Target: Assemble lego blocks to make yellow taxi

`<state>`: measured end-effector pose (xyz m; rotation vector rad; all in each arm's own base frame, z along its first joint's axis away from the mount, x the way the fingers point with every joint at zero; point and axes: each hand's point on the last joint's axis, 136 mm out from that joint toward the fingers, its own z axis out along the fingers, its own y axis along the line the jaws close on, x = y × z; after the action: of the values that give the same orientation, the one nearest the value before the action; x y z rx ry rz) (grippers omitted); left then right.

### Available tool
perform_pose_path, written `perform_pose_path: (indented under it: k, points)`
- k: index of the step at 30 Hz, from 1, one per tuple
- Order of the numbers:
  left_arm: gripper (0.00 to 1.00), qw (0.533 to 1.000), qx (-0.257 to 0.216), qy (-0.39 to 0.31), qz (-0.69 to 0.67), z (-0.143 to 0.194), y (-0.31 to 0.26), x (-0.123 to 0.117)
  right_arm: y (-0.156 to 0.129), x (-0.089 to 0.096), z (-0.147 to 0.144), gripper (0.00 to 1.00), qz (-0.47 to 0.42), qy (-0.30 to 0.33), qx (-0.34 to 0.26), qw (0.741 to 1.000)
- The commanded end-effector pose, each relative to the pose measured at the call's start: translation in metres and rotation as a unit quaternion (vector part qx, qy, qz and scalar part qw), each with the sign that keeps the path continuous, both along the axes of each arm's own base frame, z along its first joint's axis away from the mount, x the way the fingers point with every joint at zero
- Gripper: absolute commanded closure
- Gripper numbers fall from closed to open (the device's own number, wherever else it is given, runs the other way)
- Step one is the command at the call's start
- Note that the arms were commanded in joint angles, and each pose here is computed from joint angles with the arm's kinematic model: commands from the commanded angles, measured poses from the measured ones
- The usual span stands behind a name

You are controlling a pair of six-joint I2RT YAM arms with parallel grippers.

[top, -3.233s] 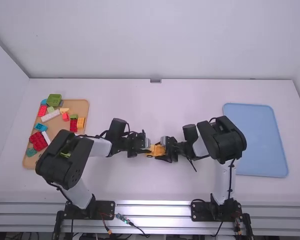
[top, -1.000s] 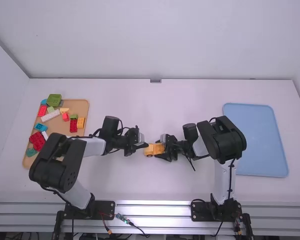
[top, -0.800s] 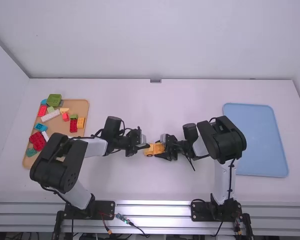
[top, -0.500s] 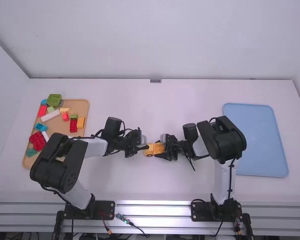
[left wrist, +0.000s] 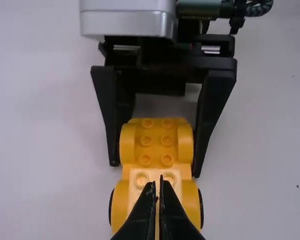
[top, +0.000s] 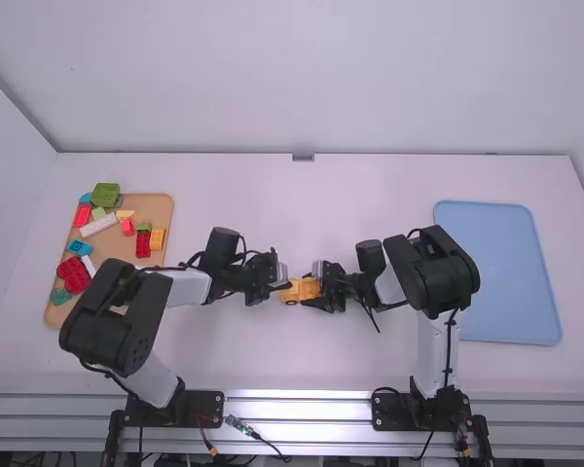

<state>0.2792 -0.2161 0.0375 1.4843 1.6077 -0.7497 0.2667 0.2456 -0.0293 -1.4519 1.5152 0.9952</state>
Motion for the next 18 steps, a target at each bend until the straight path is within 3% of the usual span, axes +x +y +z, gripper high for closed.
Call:
perform_pose_path:
  k: [1, 10, 18]
  points:
    - [0.98, 1.000, 0.010, 0.015, -0.003, -0.008, -0.005, -0.009, -0.001, -0.002, -0.002, 0.40, 0.002, 0.008, 0.001, 1.000]
    - [0.98, 0.998, 0.049, 0.026, 0.025, -0.021, -0.004, -0.006, -0.001, -0.002, -0.002, 0.40, 0.002, 0.008, 0.001, 1.000]
    - [0.98, 0.999, 0.039, 0.023, 0.022, -0.023, -0.006, -0.004, -0.001, -0.002, -0.002, 0.40, 0.002, 0.008, 0.001, 1.000]
